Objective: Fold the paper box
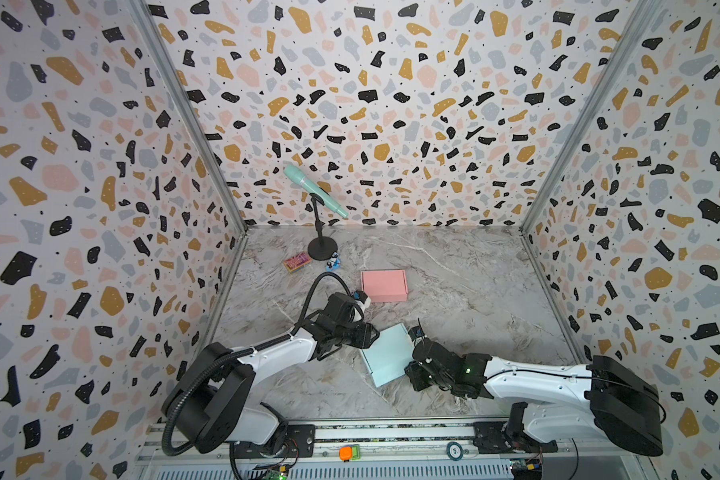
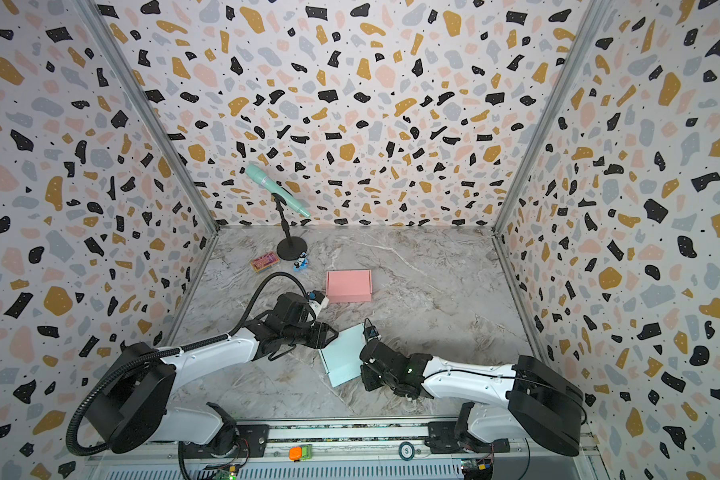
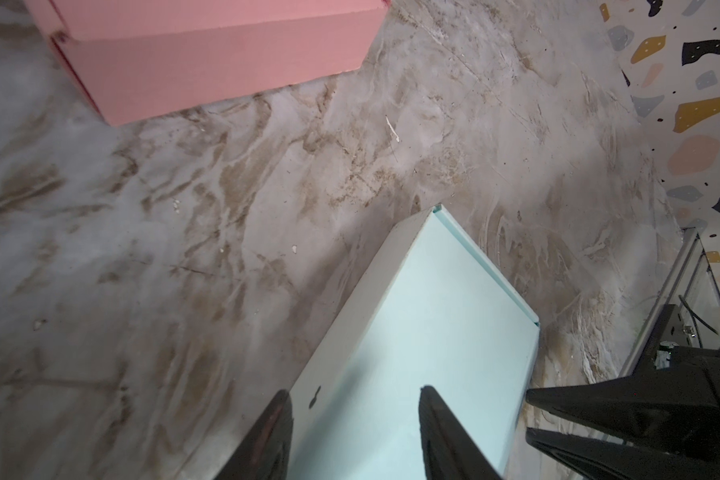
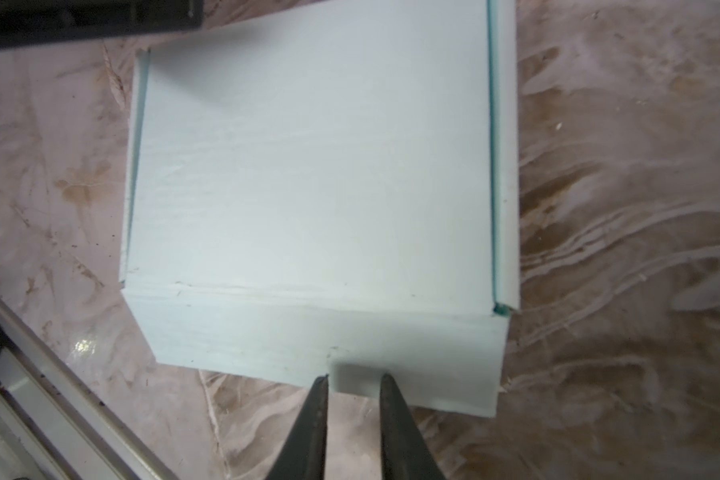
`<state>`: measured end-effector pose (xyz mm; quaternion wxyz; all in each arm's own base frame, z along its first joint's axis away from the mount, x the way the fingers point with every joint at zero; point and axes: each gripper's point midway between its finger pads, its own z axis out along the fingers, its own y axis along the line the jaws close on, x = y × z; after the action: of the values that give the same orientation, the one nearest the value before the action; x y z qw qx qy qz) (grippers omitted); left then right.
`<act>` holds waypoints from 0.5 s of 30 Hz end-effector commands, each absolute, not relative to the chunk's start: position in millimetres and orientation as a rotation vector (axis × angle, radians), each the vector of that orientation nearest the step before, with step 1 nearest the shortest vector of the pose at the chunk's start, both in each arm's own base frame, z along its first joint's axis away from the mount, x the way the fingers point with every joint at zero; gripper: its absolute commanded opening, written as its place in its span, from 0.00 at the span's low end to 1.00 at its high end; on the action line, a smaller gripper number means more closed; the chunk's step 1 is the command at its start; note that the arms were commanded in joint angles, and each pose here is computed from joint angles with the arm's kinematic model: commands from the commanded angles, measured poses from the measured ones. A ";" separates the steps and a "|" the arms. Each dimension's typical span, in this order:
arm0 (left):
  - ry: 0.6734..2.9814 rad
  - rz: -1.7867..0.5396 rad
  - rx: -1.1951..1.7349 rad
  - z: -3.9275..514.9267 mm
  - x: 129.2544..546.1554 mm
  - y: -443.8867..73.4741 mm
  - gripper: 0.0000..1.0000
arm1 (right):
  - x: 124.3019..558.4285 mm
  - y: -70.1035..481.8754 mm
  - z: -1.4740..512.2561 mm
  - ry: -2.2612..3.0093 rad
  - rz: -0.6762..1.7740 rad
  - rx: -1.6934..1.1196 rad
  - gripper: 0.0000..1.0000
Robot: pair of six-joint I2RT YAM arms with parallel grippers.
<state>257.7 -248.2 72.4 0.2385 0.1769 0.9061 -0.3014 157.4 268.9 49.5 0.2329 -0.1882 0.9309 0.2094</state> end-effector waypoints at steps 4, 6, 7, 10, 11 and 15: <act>2.479 -0.871 0.471 65.5 253.2 -249.0 0.50 | 165.2 269.9 48.4 2.544 0.569 -0.515 0.24; 2.482 -0.882 0.468 63.3 251.4 -249.3 0.50 | 167.1 270.6 47.0 2.544 0.567 -0.518 0.24; 2.487 -0.886 0.465 61.6 250.2 -249.0 0.50 | 168.5 271.1 46.5 2.544 0.565 -0.519 0.24; 2.492 -0.905 0.456 58.6 246.3 -248.6 0.50 | 170.6 274.7 47.4 2.539 0.564 -0.532 0.24; 2.489 -0.919 0.452 58.4 244.6 -248.9 0.50 | 172.0 275.8 48.1 2.535 0.566 -0.532 0.24; 2.487 -0.936 0.432 56.2 238.6 -246.3 0.49 | 174.7 277.8 44.7 2.540 0.563 -0.541 0.24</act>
<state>239.6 -243.8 50.5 0.2145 0.1612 0.9085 -0.3204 168.3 267.9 34.7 0.2293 -0.1899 0.9345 0.1949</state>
